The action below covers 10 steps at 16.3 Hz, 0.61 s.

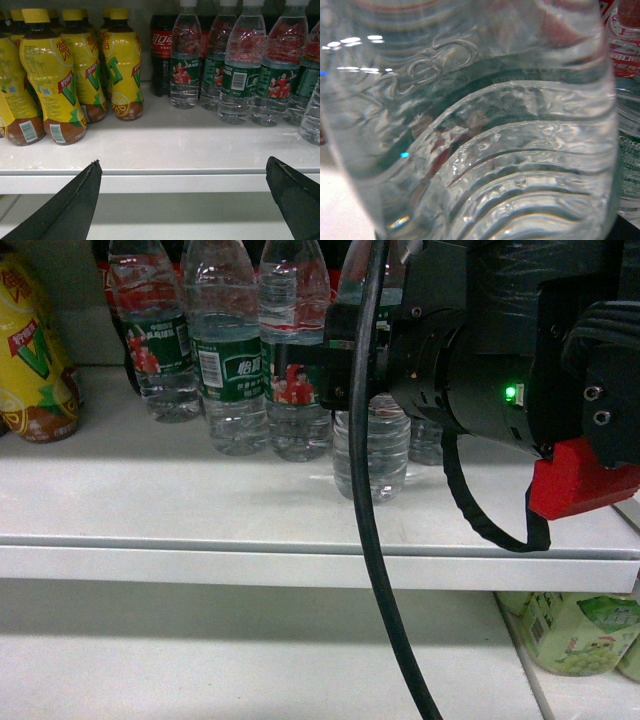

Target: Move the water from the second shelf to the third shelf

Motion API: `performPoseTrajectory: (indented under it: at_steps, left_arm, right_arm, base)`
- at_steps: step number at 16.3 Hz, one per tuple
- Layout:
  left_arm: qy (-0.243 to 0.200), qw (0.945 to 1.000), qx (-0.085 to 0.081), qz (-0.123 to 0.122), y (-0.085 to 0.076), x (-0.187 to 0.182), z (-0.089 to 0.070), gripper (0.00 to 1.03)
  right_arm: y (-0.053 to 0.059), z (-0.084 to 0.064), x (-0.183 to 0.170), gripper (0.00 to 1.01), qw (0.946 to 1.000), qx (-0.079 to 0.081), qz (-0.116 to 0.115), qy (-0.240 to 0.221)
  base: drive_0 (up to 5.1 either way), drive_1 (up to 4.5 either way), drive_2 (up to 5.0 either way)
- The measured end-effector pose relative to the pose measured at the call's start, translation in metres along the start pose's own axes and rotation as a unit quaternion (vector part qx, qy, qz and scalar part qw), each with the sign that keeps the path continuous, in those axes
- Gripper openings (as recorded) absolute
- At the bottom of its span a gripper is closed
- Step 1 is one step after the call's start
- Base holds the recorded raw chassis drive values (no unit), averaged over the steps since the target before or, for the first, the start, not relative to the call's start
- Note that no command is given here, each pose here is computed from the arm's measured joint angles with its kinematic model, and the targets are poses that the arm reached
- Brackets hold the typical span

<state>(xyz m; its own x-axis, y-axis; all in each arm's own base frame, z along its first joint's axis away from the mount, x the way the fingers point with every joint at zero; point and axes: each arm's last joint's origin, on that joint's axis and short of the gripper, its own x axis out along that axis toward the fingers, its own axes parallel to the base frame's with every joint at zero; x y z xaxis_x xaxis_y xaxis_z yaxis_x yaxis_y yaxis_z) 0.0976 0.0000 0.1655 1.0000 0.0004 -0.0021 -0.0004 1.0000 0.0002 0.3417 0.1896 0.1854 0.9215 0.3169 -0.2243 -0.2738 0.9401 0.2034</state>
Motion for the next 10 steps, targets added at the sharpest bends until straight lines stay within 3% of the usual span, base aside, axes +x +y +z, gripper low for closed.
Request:
performPoseTrajectory:
  at_steps: [4,7,10]
  left_arm:
    - [0.000,1.0000,0.000,0.000,0.000,0.000,0.000,0.98]
    - [0.000,1.0000,0.000,0.000,0.000,0.000,0.000,0.98]
    - [0.000,1.0000,0.000,0.000,0.000,0.000,0.000,0.98]
  right_arm:
    - [0.000,-0.001,-0.033,0.45,0.9994,-0.005,0.027,0.019]
    - [-0.004,0.000,-0.060,0.45,0.9993,-0.006,0.030,0.020]
    - [-0.021,0.005,-0.116,0.44,0.9997,-0.009,0.021,0.005]
  base:
    - [0.0,0.00,0.0]
    - [0.0,0.00,0.0]
    - [0.0,0.00,0.0]
